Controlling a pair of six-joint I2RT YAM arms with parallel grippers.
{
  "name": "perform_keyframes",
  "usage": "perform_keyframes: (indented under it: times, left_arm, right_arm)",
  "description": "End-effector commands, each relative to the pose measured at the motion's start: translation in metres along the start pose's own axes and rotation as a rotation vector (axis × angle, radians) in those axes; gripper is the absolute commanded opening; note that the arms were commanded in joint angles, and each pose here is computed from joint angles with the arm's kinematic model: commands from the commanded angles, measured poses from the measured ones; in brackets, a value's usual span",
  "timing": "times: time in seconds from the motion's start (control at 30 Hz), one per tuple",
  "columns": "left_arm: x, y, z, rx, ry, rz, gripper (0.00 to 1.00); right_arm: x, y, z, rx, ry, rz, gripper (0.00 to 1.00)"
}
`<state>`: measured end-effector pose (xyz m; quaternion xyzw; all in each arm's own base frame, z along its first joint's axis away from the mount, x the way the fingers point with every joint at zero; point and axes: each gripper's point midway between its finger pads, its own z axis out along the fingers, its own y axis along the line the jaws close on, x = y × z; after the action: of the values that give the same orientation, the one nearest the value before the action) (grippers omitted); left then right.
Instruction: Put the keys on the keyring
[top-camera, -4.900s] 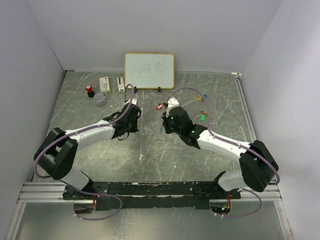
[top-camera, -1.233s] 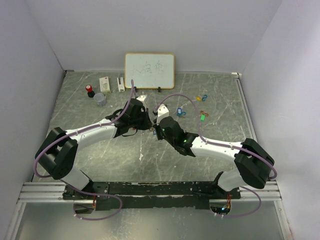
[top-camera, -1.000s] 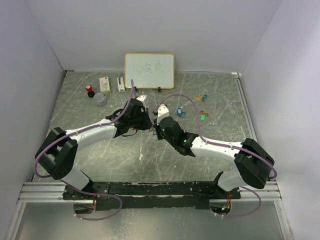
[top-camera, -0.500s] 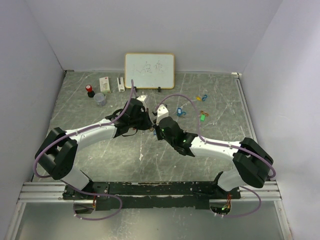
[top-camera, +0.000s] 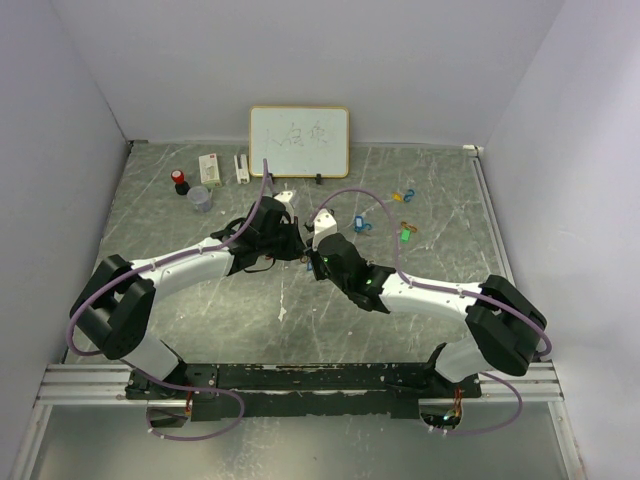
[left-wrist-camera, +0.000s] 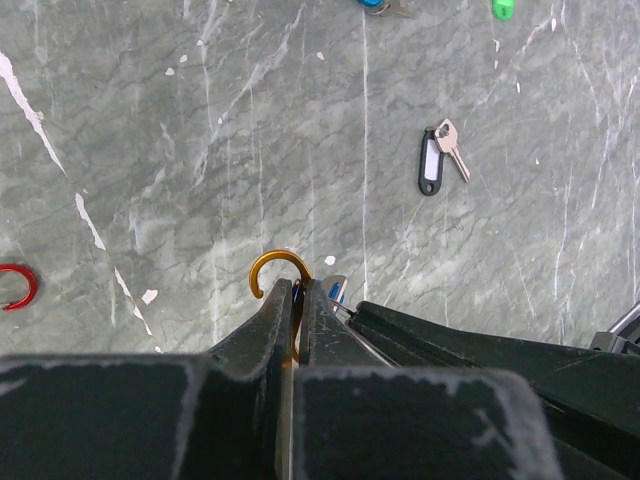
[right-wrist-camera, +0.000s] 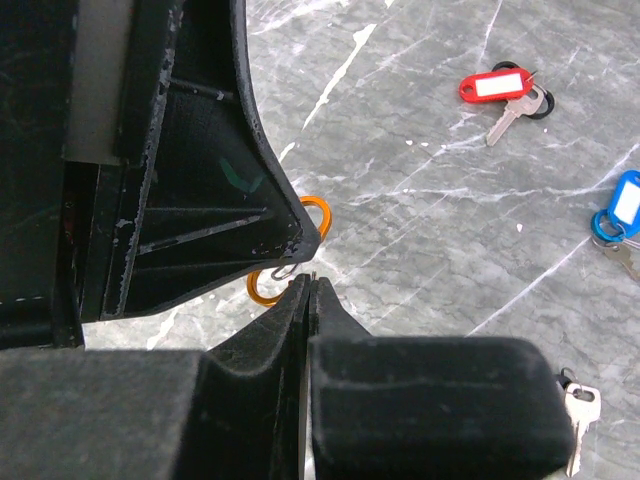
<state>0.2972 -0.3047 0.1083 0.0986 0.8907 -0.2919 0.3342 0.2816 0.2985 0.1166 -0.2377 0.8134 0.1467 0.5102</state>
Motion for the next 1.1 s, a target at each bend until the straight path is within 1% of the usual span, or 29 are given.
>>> perform_keyframes:
  times: [0.0, 0.7, 1.07]
  left_arm:
    - [-0.013, -0.017, -0.002, 0.059, -0.033, 0.027, 0.07]
    - [-0.009, -0.017, 0.005, 0.060, -0.011, 0.035, 0.07]
    - [-0.014, -0.018, 0.009, 0.056, -0.017, 0.043, 0.07]
  right_arm:
    - [-0.009, 0.003, 0.000, -0.003, -0.025, -0.005, 0.00]
    - [-0.012, 0.006, -0.001, -0.018, -0.030, -0.009, 0.00]
    - [-0.010, 0.006, -0.004, -0.024, -0.031, -0.008, 0.00]
